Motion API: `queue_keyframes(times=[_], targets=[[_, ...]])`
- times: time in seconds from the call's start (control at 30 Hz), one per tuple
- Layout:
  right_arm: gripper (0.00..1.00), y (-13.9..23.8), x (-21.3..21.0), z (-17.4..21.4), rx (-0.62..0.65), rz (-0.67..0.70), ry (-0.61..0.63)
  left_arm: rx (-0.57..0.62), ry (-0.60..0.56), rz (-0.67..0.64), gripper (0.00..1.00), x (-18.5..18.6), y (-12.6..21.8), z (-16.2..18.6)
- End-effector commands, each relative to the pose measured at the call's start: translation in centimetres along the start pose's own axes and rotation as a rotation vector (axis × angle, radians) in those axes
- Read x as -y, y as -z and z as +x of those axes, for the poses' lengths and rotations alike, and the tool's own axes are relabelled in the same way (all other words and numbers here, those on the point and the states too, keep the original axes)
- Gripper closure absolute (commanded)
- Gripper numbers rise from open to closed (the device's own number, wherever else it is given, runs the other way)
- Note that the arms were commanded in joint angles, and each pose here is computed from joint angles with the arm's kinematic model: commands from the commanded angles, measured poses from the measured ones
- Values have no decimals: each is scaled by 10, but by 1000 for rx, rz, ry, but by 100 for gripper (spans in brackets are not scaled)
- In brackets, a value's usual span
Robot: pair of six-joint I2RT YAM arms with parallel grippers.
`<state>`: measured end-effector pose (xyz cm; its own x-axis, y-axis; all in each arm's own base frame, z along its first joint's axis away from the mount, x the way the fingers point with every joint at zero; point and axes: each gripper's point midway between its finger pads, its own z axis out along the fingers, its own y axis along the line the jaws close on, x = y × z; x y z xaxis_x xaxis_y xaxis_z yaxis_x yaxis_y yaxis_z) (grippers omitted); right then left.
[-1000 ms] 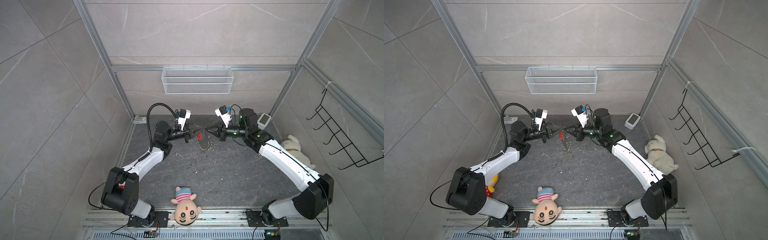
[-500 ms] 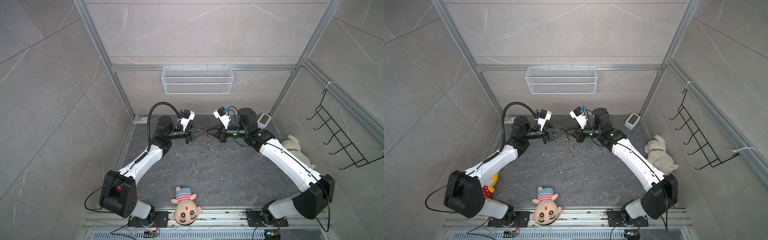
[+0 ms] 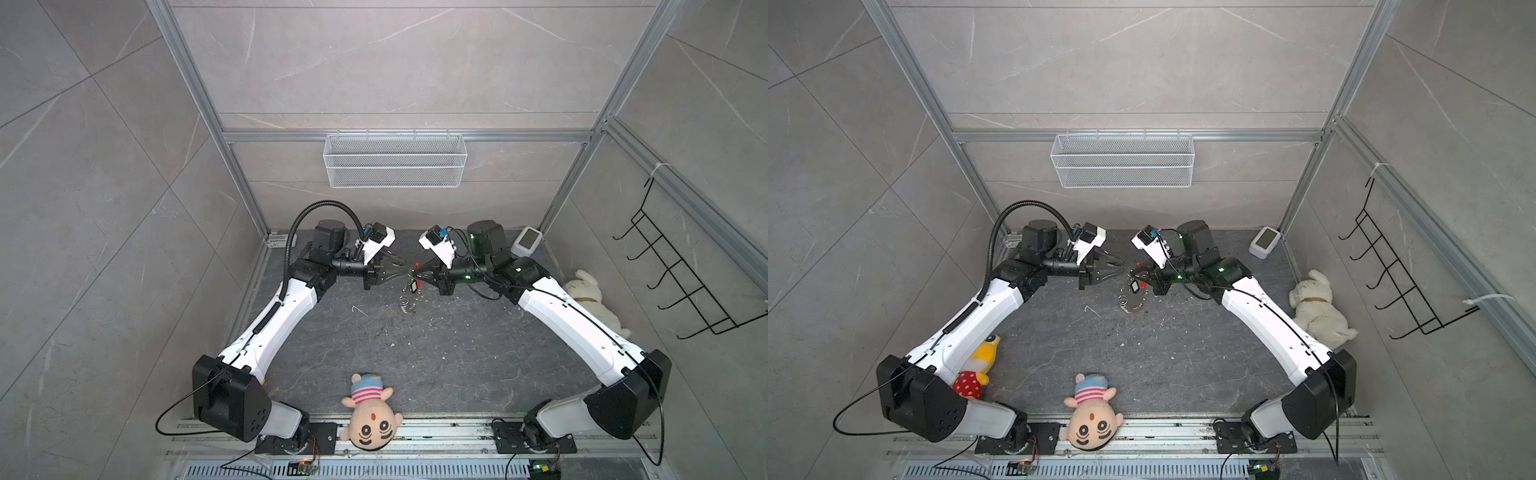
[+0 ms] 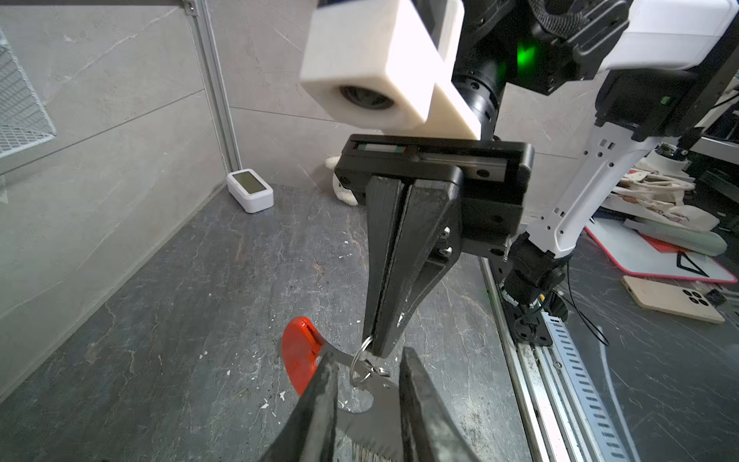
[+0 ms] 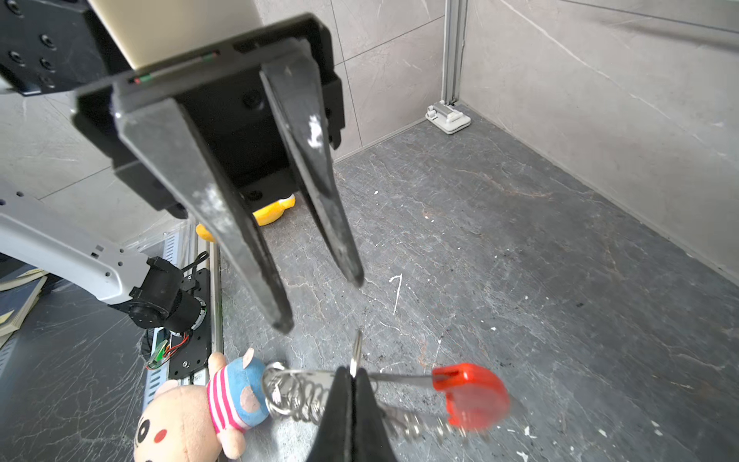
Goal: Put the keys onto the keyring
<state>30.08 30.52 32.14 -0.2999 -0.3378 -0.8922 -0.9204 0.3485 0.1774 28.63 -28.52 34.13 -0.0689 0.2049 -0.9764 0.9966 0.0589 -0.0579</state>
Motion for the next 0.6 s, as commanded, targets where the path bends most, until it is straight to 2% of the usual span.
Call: queue_keyframes(times=[0.0,0.23,0.43,0.57], targets=[[100,13,-14,-24,52,-13,68,-6,-5,46,71,4,0,0],[100,8,-21,-27,56,-36,73,-4,28,85,72,4,-4,2],[100,4,-26,-29,56,-59,76,1,27,97,79,5,-5,2],[100,3,-26,-30,56,-58,77,3,33,109,100,6,-5,1]])
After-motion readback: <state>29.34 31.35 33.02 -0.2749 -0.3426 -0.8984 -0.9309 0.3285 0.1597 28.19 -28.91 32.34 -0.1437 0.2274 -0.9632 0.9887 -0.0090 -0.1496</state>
